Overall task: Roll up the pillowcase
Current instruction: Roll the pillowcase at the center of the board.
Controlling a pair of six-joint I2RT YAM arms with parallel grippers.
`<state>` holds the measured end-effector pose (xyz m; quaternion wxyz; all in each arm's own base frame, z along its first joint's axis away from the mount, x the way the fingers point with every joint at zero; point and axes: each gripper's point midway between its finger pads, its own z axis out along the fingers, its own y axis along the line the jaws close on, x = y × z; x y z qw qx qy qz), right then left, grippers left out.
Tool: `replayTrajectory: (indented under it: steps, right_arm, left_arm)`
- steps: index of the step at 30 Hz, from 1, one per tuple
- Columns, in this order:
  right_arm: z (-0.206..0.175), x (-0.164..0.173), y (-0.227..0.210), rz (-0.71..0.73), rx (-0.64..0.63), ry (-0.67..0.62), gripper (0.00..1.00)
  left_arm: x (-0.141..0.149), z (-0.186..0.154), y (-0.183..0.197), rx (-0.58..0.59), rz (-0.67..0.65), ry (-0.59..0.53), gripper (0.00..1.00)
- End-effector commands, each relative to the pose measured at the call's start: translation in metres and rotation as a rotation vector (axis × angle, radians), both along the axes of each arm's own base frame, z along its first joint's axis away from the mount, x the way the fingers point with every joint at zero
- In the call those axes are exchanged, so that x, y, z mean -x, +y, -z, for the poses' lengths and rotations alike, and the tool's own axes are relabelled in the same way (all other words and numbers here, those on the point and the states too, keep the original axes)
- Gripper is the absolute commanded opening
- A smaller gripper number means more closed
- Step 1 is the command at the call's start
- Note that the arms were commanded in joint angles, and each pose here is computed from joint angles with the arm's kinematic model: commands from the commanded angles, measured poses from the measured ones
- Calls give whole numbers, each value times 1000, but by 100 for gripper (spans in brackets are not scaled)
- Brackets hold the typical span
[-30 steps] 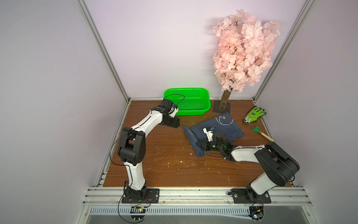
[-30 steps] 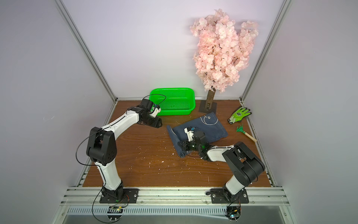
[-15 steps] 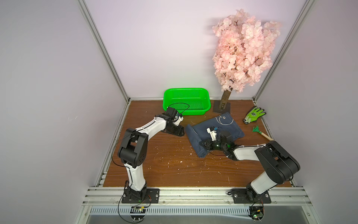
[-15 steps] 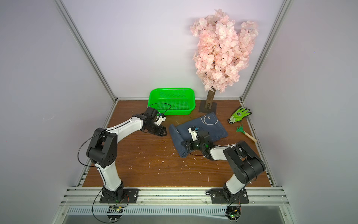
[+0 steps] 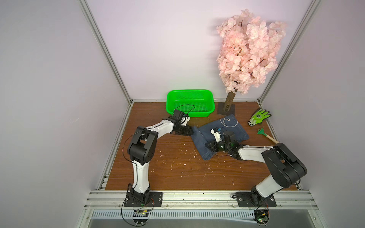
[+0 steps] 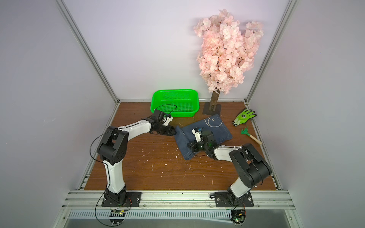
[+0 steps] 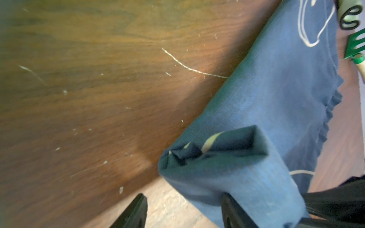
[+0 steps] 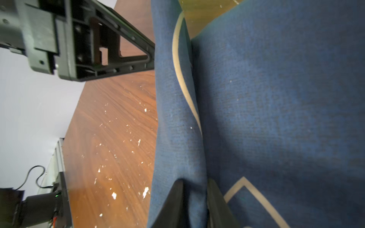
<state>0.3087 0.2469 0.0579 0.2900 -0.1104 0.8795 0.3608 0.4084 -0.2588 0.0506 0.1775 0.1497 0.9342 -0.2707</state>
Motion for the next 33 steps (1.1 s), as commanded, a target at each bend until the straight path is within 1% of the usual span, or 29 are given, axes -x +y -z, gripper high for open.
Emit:
replayTrajectory:
  steps: [1,6,9,11,13,15,19,21,24,30,33]
  right_arm:
    - [-14,-13,-2,0,36,-77,28]
    - [-20,-15,-8,0,88,-108,32]
    - [-26,-13,-11,-9,123,-124,35]
    - [-30,-13,-17,9,169,-144,38]
    - [-36,-9,-20,9,225,-167,41]
    - [-45,-4,-19,4,267,-198,42]
    - [-60,15,-6,-46,298,-255,42]
    - [-61,25,2,-80,309,-280,38]
    - [-46,33,8,-133,382,-299,31]
    - [-16,33,2,-200,520,-306,26]
    - [-9,34,4,-223,537,-298,21]
  left_arm:
    - [-10,3,-6,-22,-4,-17,62]
    - [-12,18,-12,-56,17,-5,62]
    - [-10,30,-9,-110,25,12,61]
    - [-8,37,-7,-131,27,19,61]
    - [-5,45,-2,-169,28,37,59]
    - [-9,46,-3,-198,38,32,59]
    - [-5,55,-3,-230,55,54,56]
    - [-4,57,-4,-228,54,60,55]
    - [-6,58,-5,-225,53,61,55]
    - [-11,51,-6,-230,53,47,54]
    - [-15,39,-9,-215,58,21,54]
